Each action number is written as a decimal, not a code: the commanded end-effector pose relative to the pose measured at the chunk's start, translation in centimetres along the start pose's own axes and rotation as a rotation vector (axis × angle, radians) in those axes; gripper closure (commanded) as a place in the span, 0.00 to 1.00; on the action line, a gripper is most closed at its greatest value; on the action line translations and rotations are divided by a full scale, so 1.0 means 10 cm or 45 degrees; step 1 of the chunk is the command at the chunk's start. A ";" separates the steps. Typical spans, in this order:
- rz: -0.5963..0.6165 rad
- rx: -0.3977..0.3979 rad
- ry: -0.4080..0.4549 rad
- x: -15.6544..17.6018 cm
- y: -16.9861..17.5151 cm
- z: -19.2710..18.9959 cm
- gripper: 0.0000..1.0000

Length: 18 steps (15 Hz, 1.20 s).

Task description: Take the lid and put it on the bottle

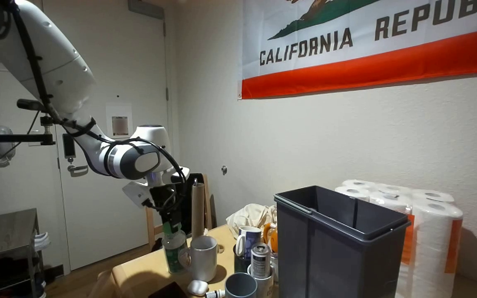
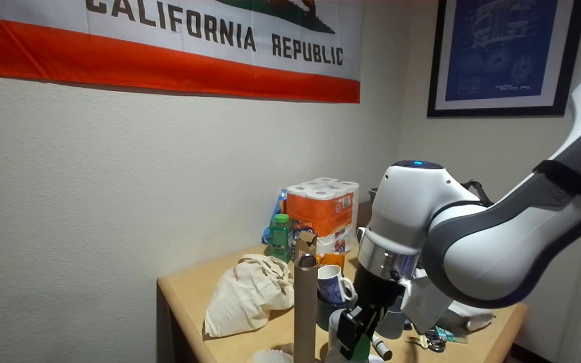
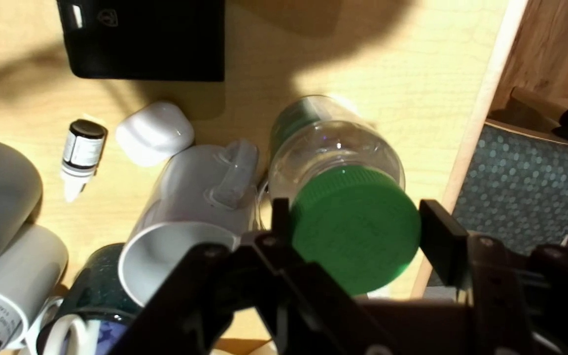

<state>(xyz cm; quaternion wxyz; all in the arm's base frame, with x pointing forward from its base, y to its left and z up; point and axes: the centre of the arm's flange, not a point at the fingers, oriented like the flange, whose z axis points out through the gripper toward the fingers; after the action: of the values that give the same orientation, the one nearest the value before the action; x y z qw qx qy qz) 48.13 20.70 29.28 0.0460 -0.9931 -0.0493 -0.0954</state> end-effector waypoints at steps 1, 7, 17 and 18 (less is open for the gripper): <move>0.014 0.022 0.011 -0.07 0.01 -0.02 0.59; 0.025 0.018 0.004 -0.07 0.03 0.03 0.59; 0.031 0.019 0.020 -0.07 0.03 0.08 0.02; 0.030 0.019 0.020 -0.08 0.03 0.09 0.00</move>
<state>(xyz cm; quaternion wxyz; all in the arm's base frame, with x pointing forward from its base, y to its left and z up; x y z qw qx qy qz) 47.92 20.64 28.60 0.0504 -0.9933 -0.0439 -0.0946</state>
